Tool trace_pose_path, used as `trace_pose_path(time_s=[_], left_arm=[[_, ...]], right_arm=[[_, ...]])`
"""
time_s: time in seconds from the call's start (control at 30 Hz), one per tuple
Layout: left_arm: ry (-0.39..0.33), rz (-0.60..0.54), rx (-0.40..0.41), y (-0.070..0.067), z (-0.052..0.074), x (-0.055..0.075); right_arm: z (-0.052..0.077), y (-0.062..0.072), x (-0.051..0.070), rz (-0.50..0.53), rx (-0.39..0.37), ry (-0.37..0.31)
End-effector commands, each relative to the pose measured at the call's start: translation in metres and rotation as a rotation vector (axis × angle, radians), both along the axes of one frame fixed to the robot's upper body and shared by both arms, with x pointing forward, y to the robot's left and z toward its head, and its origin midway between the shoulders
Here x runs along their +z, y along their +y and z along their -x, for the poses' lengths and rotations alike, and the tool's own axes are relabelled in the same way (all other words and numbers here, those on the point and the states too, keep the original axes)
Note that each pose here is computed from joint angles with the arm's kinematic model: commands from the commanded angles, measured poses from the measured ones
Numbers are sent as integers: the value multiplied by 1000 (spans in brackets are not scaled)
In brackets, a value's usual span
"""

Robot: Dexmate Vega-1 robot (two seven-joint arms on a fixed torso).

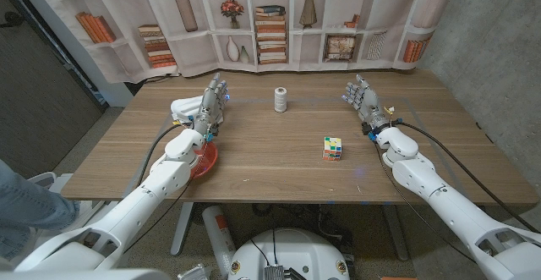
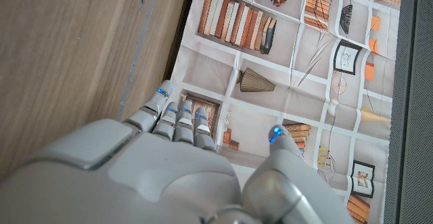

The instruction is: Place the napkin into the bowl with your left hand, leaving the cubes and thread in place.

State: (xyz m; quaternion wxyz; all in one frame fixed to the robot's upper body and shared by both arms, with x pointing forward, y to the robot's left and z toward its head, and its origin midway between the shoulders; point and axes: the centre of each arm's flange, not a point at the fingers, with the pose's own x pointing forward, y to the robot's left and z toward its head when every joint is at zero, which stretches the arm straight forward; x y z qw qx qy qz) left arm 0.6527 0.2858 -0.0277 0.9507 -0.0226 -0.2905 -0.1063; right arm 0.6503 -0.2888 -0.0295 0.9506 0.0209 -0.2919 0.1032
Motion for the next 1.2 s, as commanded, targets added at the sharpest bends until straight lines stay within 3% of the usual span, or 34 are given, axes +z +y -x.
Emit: trace_pose_path(time_s=[0.03,0.73,1.2], left_arm=[[2,4,-14,-7,-1,1],[-25,-30,-21,-7,11,11],[-51,-59,-4,3,20,16]], right_arm=[[1,-2,-1,-7,-1,2],[2,-5,-3,-1,-6,5],[-5,-8,-9,-22,-12,17]])
